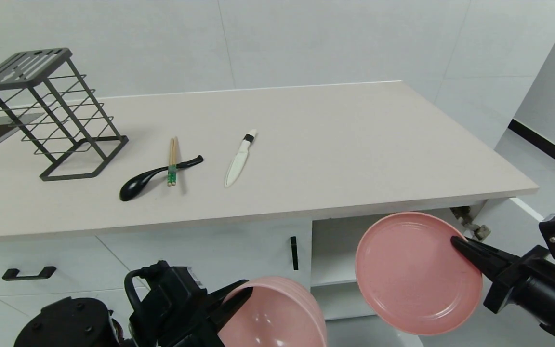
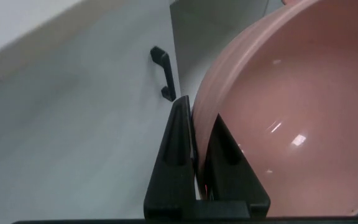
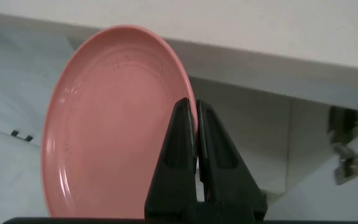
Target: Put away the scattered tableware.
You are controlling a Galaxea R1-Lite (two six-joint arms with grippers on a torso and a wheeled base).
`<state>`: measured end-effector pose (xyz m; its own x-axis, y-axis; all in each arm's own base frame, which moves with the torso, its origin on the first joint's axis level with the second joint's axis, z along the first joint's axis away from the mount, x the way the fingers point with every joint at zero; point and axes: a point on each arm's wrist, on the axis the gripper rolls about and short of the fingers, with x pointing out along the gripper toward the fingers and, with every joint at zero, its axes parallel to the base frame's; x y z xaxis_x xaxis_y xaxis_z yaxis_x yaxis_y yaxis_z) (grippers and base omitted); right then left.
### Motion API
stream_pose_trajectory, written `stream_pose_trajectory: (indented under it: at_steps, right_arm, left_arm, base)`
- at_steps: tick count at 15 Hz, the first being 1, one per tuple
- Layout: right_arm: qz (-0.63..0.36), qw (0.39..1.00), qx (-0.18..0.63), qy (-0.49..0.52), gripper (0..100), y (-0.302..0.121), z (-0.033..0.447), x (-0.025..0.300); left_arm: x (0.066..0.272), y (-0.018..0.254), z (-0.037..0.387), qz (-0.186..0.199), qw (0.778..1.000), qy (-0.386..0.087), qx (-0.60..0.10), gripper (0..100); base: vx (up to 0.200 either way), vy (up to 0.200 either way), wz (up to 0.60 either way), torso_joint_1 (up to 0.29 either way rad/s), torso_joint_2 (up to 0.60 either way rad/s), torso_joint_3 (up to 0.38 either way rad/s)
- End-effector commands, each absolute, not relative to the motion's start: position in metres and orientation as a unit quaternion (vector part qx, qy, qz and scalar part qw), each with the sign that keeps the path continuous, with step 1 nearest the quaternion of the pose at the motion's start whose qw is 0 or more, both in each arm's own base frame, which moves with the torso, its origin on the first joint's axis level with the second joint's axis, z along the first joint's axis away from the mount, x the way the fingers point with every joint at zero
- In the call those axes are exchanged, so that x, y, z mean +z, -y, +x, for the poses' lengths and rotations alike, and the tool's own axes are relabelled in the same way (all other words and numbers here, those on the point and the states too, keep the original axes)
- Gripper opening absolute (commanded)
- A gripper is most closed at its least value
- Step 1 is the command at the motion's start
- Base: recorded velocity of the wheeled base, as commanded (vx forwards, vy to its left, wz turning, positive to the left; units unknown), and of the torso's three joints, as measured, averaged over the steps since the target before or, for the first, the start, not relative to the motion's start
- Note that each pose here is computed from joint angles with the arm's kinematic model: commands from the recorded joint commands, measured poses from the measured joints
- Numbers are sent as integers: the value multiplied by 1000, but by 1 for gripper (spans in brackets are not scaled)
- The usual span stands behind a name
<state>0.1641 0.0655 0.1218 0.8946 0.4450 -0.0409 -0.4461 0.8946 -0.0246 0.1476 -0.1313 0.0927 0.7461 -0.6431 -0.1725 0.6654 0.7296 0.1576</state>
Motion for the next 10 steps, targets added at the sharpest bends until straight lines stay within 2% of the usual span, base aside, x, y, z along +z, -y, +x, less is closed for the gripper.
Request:
stream_pose_trajectory:
  at_steps: [1, 6, 10]
  right_arm:
    - [-19, 971, 237, -28, 0, -68, 163, 119]
    - [-24, 969, 237, -66, 0, -71, 170, 106]
    - [-34, 962, 237, -135, 0, -81, 196, 69]
  left_arm:
    - [92, 131, 147, 105, 928, -54, -352, 0]
    - [98, 127, 151, 99, 935, -41, -340, 0]
    - [99, 122, 151, 96, 938, -40, -329, 0]
  base:
    - [0, 0, 0, -256, 476, 232]
    - [0, 0, 0, -251, 474, 222]
    - [0, 0, 0, -250, 404, 162]
